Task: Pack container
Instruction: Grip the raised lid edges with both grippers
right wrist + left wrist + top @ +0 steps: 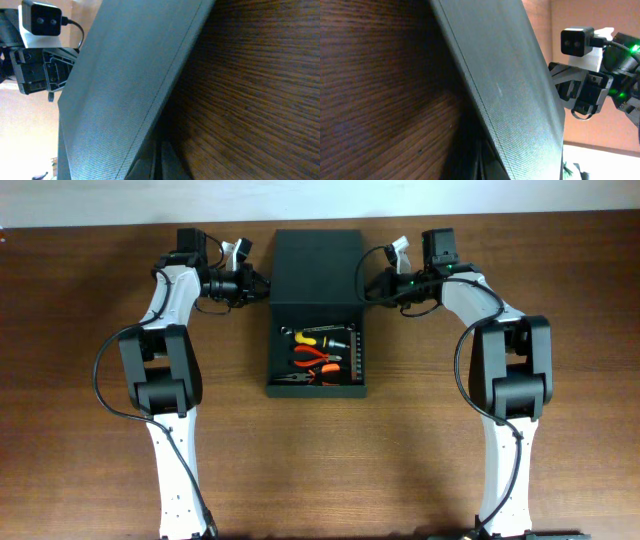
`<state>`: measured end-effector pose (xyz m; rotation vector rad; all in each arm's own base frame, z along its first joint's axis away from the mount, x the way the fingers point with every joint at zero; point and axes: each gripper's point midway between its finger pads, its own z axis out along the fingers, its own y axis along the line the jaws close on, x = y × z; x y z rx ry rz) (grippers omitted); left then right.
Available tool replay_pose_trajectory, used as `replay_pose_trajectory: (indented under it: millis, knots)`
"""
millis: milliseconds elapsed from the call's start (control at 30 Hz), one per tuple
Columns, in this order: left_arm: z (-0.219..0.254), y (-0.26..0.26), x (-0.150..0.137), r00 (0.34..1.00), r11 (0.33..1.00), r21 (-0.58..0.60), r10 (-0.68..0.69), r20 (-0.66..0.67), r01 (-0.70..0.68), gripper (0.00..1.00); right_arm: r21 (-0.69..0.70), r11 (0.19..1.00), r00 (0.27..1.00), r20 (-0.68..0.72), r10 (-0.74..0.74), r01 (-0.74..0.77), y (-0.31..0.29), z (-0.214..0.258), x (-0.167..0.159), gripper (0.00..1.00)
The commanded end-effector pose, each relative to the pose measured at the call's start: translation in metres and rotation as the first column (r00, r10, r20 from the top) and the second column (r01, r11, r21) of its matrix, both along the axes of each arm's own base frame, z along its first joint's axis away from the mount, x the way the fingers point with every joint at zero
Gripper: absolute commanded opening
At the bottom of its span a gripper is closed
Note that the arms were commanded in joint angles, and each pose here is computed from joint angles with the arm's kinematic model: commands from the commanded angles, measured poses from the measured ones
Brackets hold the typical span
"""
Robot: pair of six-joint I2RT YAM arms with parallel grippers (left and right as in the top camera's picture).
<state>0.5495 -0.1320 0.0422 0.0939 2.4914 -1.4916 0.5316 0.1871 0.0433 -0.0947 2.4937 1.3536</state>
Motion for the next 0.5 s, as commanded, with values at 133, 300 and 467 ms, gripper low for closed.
replay_pose_trajectory:
  millis: [133, 300, 467]
  knots:
    - [0.01, -0.006, 0.001, 0.999, 0.998, -0.066, -0.02, 0.029, 0.022, 0.02, 0.088, 0.994, 0.998, 0.017, 0.056, -0.057, 0.013, 0.014, -0.005, 0.04]
    - [0.039, -0.014, 0.008, 0.985, 0.977, -0.191, -0.062, 0.16, 0.092, 0.02, 0.203, 0.975, 0.996, 0.04, 0.081, -0.087, 0.022, 0.04, -0.001, 0.04]
    - [0.044, -0.014, 0.01, 0.987, 0.977, -0.196, -0.054, 0.151, 0.084, 0.02, 0.235, 0.968, 0.995, 0.057, 0.078, -0.089, 0.025, 0.063, 0.005, 0.04]
